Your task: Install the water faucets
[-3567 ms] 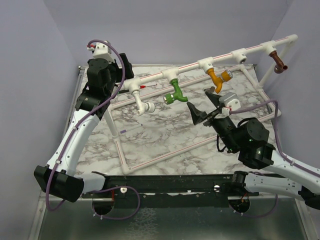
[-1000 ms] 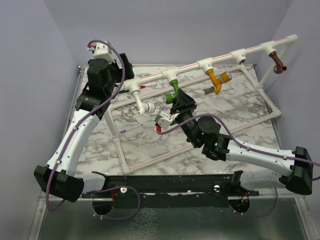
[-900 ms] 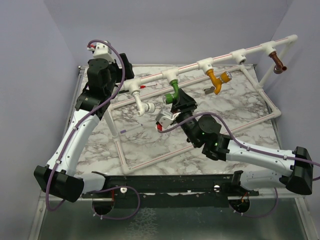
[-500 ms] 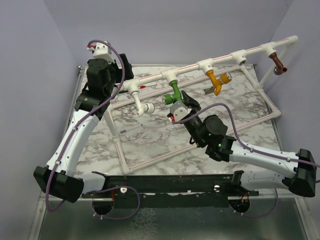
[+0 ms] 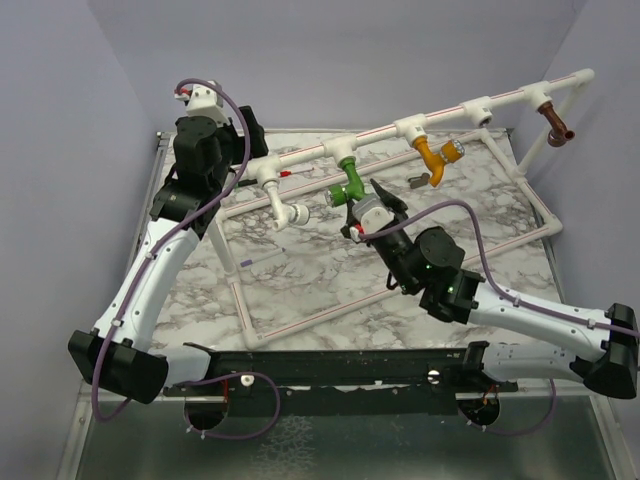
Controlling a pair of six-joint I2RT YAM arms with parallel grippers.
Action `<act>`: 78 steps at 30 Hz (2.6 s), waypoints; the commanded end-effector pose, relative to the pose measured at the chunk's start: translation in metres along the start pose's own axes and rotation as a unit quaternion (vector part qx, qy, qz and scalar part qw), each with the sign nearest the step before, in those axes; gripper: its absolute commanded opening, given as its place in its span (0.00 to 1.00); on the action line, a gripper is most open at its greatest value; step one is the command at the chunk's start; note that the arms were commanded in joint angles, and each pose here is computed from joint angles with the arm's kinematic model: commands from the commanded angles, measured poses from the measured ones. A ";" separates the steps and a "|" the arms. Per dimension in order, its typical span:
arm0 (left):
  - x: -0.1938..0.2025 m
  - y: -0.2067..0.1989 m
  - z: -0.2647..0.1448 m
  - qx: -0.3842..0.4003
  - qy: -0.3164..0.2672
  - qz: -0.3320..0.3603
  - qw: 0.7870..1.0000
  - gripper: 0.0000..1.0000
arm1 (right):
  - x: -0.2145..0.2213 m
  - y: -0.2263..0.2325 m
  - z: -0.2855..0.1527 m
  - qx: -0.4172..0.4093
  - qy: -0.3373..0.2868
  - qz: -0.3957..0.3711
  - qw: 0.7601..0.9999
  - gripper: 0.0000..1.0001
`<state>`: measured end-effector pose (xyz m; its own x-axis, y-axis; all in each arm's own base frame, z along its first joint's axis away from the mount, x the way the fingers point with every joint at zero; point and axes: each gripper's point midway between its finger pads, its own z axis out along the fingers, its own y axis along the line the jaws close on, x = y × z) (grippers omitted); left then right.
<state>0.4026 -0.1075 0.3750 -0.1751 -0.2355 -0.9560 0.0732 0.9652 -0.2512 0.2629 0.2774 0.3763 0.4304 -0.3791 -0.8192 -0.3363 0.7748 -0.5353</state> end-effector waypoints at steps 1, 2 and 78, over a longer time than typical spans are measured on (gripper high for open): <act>0.100 0.013 -0.001 -0.014 0.161 0.030 0.986 0.99 | -0.072 -0.031 -0.009 -0.003 -0.104 0.047 0.993 0.63; 0.100 0.013 0.000 -0.014 0.161 0.031 0.986 0.99 | -0.073 -0.031 -0.010 -0.009 -0.103 0.033 0.994 0.66; 0.104 0.015 0.002 -0.020 0.166 0.033 0.985 0.99 | -0.044 0.005 0.008 -0.054 -0.048 -0.060 0.996 0.57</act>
<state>0.4050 -0.1108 0.3736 -0.1768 -0.2361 -0.9555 0.0791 0.9643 -0.2529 0.2628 0.3130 0.3807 0.5964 -0.6386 -0.4864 -0.2443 0.4328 -0.8678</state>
